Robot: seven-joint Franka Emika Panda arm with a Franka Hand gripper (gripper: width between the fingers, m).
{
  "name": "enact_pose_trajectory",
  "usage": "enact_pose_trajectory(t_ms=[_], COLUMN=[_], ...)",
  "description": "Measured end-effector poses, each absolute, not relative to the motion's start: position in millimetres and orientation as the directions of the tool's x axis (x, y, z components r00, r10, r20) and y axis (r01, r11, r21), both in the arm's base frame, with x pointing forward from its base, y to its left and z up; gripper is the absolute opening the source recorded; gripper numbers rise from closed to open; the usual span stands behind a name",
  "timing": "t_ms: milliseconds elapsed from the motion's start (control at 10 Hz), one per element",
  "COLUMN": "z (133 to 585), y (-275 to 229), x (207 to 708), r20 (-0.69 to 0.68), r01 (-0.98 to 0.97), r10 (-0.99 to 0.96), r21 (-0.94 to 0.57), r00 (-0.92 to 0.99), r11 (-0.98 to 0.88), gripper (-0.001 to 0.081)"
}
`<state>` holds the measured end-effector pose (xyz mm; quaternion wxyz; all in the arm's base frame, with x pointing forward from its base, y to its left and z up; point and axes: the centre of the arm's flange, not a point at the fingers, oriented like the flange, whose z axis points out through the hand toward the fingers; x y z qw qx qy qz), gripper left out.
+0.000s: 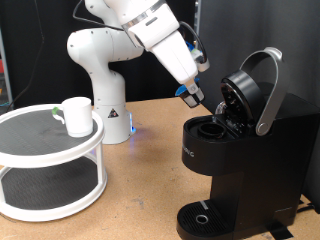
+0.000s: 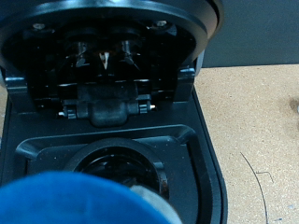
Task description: Make a cup of coffee with the keurig machine
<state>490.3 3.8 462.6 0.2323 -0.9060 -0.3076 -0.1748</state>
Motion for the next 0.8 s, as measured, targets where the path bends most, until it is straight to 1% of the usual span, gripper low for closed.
enact_pose_trajectory(t_ms=[300,500,800], z=[454,440,425], y=[5,21,48], x=[489,489,491], r20=[0.474,0.463,0.442], r01=[0.669,0.684,0.711], r10=[0.509,0.538,0.580], r21=[-0.273,-0.237,-0.227], r00=[0.718,0.704,0.684], r11=[-0.691,-0.690,-0.666], gripper=[0.0448,0.0448,0.0448])
